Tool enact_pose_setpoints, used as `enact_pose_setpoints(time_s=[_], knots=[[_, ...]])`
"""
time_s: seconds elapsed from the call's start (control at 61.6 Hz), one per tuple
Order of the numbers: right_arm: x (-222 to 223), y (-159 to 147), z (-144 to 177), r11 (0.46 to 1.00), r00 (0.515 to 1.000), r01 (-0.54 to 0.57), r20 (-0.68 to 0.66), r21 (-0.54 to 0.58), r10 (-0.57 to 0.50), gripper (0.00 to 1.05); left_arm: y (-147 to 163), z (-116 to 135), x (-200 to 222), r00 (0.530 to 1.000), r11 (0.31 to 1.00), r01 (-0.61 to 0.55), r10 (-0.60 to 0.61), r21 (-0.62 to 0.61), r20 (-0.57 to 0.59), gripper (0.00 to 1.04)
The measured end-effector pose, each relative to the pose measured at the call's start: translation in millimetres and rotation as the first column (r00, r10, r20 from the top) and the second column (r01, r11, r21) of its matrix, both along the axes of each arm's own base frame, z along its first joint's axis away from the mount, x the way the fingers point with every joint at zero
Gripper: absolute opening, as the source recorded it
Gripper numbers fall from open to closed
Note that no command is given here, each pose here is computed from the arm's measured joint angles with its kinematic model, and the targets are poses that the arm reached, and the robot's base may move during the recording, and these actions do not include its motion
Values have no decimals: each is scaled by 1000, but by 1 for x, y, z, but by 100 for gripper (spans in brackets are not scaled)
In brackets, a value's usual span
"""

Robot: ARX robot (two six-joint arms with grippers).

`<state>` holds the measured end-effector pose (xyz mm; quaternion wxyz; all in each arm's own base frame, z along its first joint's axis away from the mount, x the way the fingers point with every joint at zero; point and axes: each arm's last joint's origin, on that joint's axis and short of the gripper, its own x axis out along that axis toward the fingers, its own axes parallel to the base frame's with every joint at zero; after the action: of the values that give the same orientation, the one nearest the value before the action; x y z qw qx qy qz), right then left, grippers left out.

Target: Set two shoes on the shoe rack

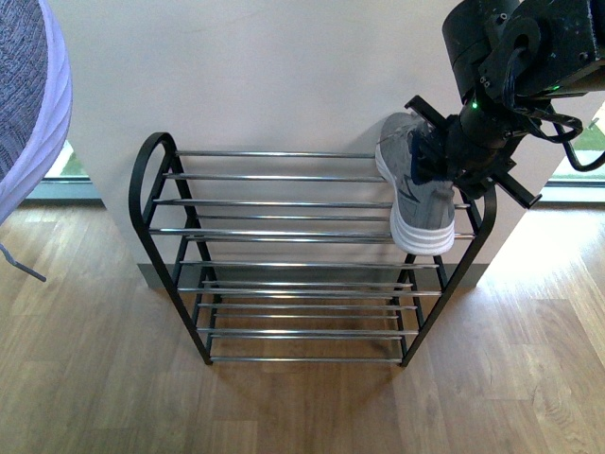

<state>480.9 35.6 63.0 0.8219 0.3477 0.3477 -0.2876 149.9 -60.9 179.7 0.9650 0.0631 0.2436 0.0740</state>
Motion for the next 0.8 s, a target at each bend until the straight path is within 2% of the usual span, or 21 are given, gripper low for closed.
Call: enact_pose_setpoints(time_s=[0.162,0.308,0.422,0.584,0.665,0.795], knots=[[-14,-1,15,998,997,-58,56,-8,58,51,0,0,0,1000,1000,-1,1,0,0,2],[-44,-2,52,986,973,-164,159,-34,168,79,0,0,0,1000,1000,0,0,0,0,2],[-73,-6,76,967,945,-247,205,-64,255,97,0,0,0,1000,1000,-1,1,0,0,2],[-122,-14,103,910,867,-395,277,-122,414,95,0,0,0,1000,1000,-1,1,0,0,2],[-161,-22,117,857,797,-471,314,-212,516,95,0,0,0,1000,1000,-1,1,0,0,2],[-207,-38,127,792,727,-526,320,-308,607,95,0,0,0,1000,1000,-1,1,0,0,2]])
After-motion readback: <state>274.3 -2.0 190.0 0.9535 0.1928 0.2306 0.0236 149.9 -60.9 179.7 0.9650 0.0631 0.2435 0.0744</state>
